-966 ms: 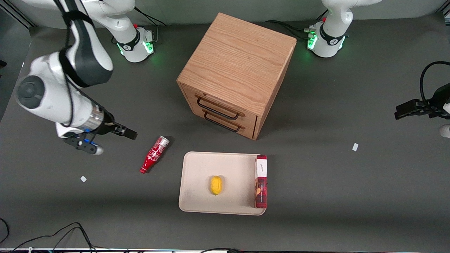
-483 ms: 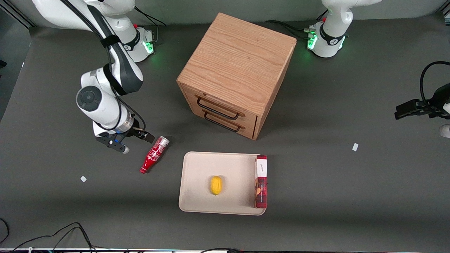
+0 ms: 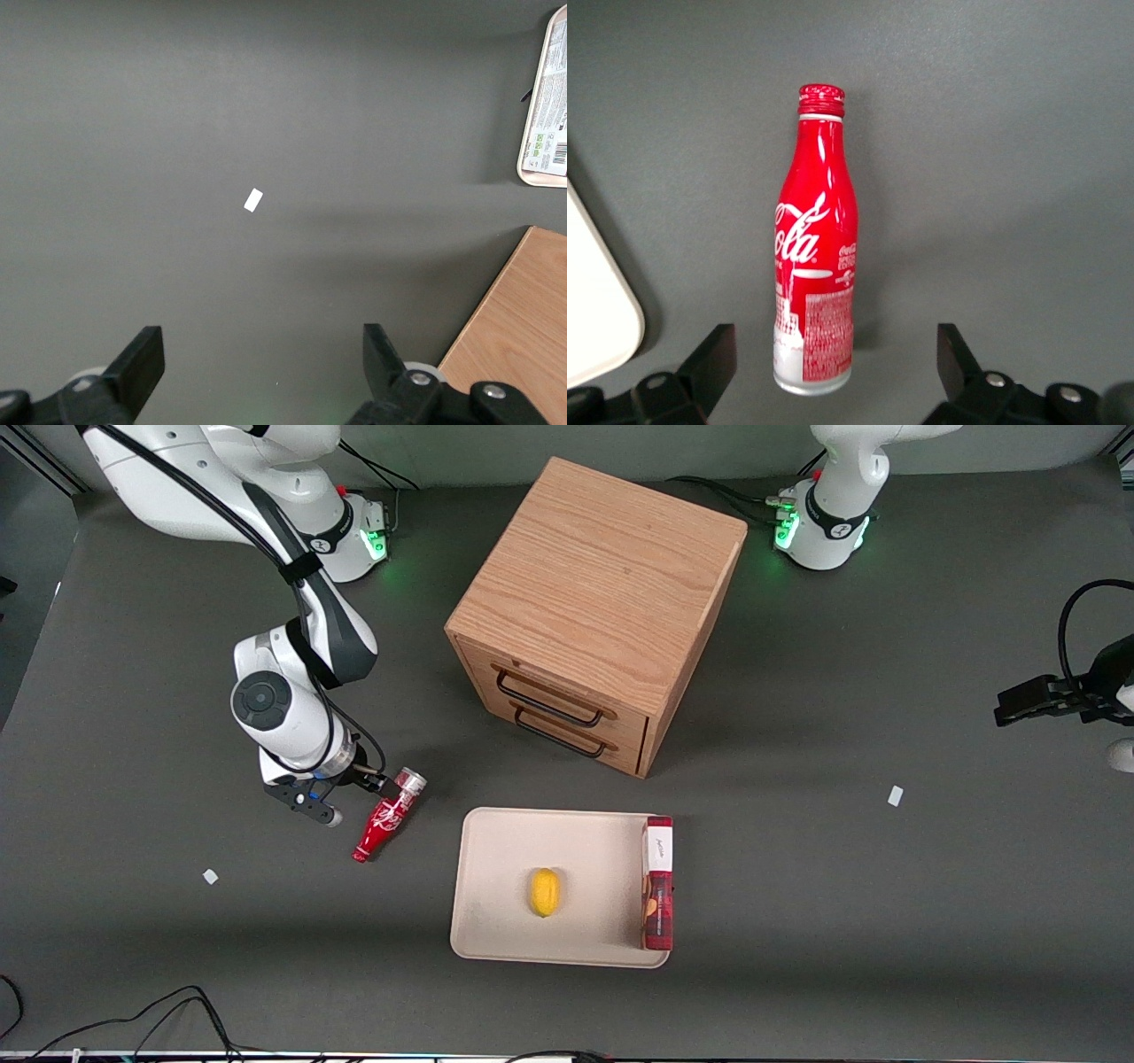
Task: Place coke bottle on tray
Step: 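Close the right gripper around the bottle's body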
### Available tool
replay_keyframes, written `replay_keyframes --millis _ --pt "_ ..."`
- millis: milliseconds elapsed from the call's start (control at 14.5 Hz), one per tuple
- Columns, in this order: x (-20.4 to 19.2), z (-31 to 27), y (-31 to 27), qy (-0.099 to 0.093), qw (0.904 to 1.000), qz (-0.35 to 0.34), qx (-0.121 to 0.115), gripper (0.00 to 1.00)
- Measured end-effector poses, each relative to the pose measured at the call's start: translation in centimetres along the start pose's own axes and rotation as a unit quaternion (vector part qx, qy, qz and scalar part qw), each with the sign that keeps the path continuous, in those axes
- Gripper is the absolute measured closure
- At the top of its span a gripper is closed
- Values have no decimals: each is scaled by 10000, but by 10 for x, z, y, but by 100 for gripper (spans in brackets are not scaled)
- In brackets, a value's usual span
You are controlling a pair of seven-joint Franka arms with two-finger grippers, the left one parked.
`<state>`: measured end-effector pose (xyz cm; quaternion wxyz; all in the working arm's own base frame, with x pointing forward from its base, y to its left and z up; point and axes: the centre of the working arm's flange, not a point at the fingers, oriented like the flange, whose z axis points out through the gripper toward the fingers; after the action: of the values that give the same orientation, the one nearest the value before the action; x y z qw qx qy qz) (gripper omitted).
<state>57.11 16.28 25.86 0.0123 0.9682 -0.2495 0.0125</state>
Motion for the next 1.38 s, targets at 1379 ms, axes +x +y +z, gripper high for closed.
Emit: replay_keyframes --millis 1379 --pt "8 75 -20 46 9998 137 106 0"
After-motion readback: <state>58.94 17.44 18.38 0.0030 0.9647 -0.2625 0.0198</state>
